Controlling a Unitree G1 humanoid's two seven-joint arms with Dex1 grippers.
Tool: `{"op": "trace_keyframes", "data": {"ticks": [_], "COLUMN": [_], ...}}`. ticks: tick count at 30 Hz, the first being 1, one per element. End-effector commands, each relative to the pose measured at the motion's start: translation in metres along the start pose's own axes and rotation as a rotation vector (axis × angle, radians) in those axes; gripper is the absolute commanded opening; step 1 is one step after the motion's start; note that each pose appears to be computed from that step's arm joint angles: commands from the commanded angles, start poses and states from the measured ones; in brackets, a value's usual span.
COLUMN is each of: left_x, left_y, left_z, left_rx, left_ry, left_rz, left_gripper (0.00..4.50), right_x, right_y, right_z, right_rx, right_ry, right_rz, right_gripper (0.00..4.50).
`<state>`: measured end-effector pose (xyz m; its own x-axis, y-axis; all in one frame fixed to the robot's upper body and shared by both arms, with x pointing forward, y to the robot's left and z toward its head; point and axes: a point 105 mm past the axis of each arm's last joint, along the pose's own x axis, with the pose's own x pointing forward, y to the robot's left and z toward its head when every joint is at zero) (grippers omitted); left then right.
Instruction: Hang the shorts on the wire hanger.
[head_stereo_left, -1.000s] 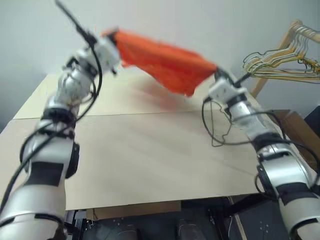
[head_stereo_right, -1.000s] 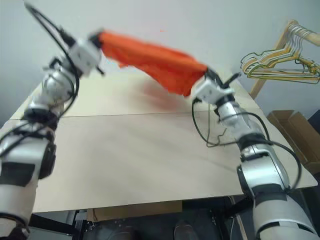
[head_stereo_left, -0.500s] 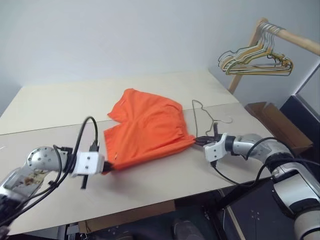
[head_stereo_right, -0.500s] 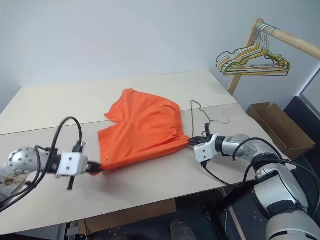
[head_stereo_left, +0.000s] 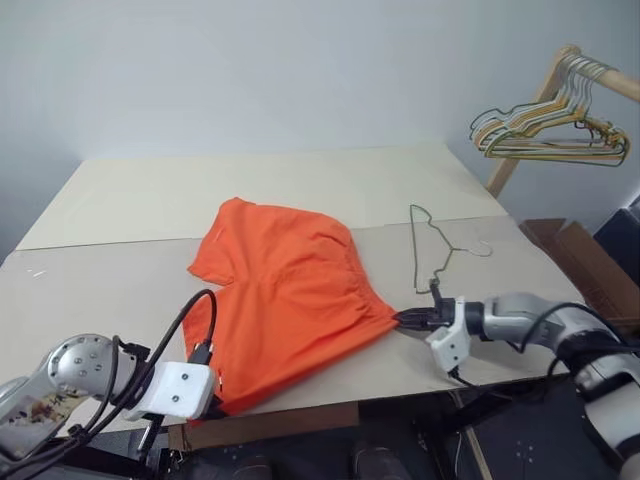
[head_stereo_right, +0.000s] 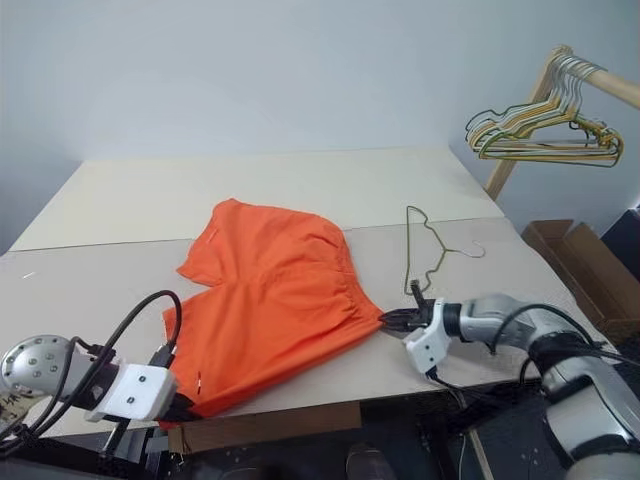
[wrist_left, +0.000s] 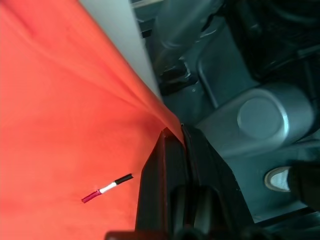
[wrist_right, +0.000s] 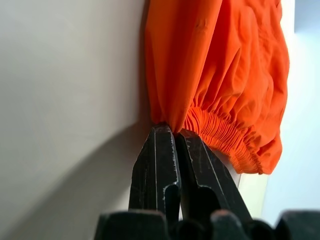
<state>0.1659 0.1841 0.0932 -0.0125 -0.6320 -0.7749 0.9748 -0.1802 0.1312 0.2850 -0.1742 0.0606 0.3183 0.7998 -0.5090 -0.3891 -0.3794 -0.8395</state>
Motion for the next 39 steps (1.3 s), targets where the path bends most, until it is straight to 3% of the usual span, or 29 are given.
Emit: {"op": "trace_keyframes", "data": {"ticks": [1,4,7,12,15,17,18,20,25,28,32,39], "left_x": [-0.004,-0.006,-0.010,-0.031,-0.050,-0.061,-0.065,-0.070,-0.063,-0.056,-0.053,-0.053], "left_y": [-0.006,-0.013,-0.021,-0.008,0.015,0.037,0.049,0.071,0.114,0.127,0.136,0.138], "left_z": [0.001,-0.001,-0.003,-0.013,-0.016,-0.007,0.000,0.015,0.064,0.085,0.103,0.109], "left_rx": [0.014,0.007,0.006,0.000,-0.016,-0.044,-0.047,-0.082,-0.192,-0.219,-0.245,-0.222], "left_ry": [0.023,0.030,0.043,0.080,0.083,0.012,-0.046,-0.164,-0.502,-0.608,-0.705,-0.714], "left_rz": [-0.028,-0.065,-0.123,-0.074,0.028,0.127,0.187,0.287,0.403,0.407,0.385,0.361], "left_gripper": [0.02,0.21,0.90,2.59,3.56,4.27,4.45,4.45,4.45,4.45,4.45,4.45], "right_x": [-0.016,-0.015,-0.013,-0.025,-0.043,-0.061,-0.070,-0.083,-0.087,-0.083,-0.073,-0.047], "right_y": [-0.012,-0.010,-0.008,-0.010,-0.022,-0.036,-0.045,-0.059,-0.056,-0.047,-0.038,-0.032], "right_z": [0.004,0.013,0.022,0.038,0.038,0.028,0.019,0.007,-0.057,-0.086,-0.111,-0.125], "right_rx": [-0.002,0.031,0.074,0.162,0.350,0.515,0.621,0.762,1.049,1.201,1.352,1.564], "right_ry": [0.033,0.026,0.008,-0.013,0.035,0.102,0.145,0.208,0.594,0.796,0.956,0.956], "right_rz": [-0.048,-0.061,-0.048,-0.048,-0.113,-0.184,-0.241,-0.322,-0.514,-0.569,-0.592,-0.540], "right_gripper": [0.00,0.00,0.76,2.52,3.56,4.35,4.48,4.48,4.48,4.48,4.48,4.48]}}
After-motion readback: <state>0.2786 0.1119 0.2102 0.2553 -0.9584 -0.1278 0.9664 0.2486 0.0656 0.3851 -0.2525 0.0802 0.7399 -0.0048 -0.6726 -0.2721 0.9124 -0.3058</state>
